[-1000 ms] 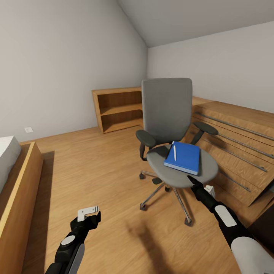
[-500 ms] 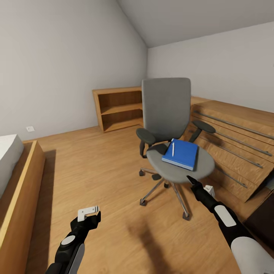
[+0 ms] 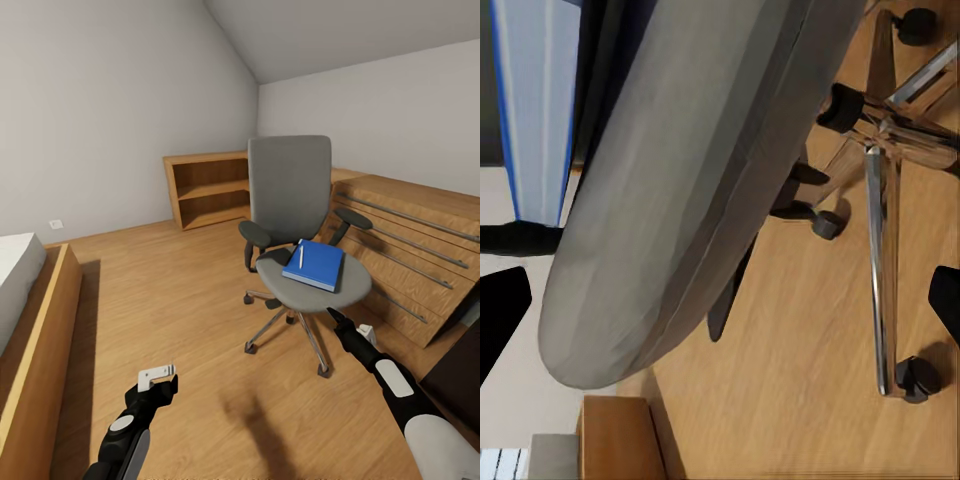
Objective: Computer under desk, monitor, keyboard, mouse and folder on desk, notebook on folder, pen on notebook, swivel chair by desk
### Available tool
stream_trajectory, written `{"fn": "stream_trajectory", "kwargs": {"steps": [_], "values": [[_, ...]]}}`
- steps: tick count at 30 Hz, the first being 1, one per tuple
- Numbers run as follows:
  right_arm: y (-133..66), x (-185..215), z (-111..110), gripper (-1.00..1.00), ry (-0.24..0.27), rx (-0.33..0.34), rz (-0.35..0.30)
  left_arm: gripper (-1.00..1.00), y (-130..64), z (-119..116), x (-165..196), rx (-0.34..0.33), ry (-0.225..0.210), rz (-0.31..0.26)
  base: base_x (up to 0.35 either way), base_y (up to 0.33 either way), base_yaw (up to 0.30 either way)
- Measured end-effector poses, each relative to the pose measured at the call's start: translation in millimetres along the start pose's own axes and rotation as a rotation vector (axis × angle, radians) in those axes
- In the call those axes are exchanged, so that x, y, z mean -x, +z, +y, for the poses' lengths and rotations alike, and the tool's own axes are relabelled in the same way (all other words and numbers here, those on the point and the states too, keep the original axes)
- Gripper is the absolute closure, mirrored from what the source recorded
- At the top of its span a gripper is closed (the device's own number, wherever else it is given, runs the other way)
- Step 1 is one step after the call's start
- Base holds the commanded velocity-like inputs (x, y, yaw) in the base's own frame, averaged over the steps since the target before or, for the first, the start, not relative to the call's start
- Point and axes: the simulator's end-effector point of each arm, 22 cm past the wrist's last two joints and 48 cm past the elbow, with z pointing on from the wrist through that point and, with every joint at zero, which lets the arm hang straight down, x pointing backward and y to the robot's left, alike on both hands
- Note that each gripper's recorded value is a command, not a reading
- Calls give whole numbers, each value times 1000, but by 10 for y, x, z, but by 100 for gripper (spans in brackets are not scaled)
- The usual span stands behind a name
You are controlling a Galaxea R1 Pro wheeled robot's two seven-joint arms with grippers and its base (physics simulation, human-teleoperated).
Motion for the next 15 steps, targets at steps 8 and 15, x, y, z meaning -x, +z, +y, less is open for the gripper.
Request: {"fn": "stream_trajectory", "kwargs": {"steps": [8, 15], "values": [[-27, 42, 125, -100, -10, 17, -5, -100, -51, -7, 95, -4, -2, -21, -16, 0, 0], [-56, 78, 242, -100, -26, 32, -8, -100, -103, -15, 189, -6, -4, -41, -1, 0, 0]]}}
